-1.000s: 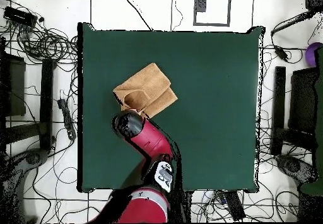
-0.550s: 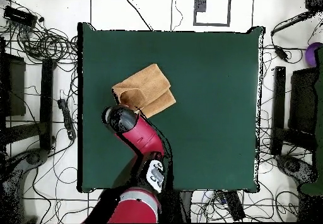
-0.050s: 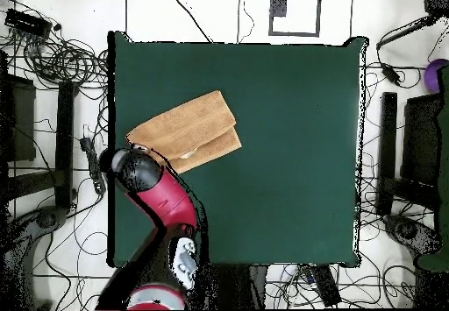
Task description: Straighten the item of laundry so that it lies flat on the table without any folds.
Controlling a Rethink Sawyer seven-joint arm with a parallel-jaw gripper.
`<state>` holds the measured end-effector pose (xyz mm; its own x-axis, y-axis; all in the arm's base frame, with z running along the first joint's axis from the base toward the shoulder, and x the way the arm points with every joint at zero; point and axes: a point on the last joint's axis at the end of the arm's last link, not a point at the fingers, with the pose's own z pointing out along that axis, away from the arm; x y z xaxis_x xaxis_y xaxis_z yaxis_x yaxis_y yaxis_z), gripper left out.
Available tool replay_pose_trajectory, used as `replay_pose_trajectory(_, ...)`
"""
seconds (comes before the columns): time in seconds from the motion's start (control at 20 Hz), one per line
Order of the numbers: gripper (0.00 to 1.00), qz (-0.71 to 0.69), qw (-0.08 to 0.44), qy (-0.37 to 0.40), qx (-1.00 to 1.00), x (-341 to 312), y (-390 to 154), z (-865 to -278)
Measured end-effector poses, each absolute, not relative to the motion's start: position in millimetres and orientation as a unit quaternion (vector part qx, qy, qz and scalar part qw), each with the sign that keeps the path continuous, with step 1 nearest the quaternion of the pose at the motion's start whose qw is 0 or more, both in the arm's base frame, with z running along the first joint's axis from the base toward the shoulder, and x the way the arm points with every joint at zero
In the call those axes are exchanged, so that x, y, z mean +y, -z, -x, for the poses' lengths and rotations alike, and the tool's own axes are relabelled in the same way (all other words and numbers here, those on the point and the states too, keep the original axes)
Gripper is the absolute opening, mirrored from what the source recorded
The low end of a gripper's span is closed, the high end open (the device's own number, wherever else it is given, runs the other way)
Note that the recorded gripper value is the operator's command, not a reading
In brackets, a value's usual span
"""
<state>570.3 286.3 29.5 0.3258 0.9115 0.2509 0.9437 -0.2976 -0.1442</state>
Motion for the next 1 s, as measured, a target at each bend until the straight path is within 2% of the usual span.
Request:
replay_pose_trajectory(0.3,1.00,0.793,0.128,0.054,-0.594,331,-26,-537)
replay_pose_trajectory(0.55,1.00,0.782,0.126,0.042,-0.609,337,-19,-523)
replay_pose_trajectory(0.75,1.00,0.754,0.115,0.020,-0.647,308,-21,-519)
replay_pose_trajectory(1.0,1.00,0.723,0.092,-0.018,-0.684,234,-26,-525)
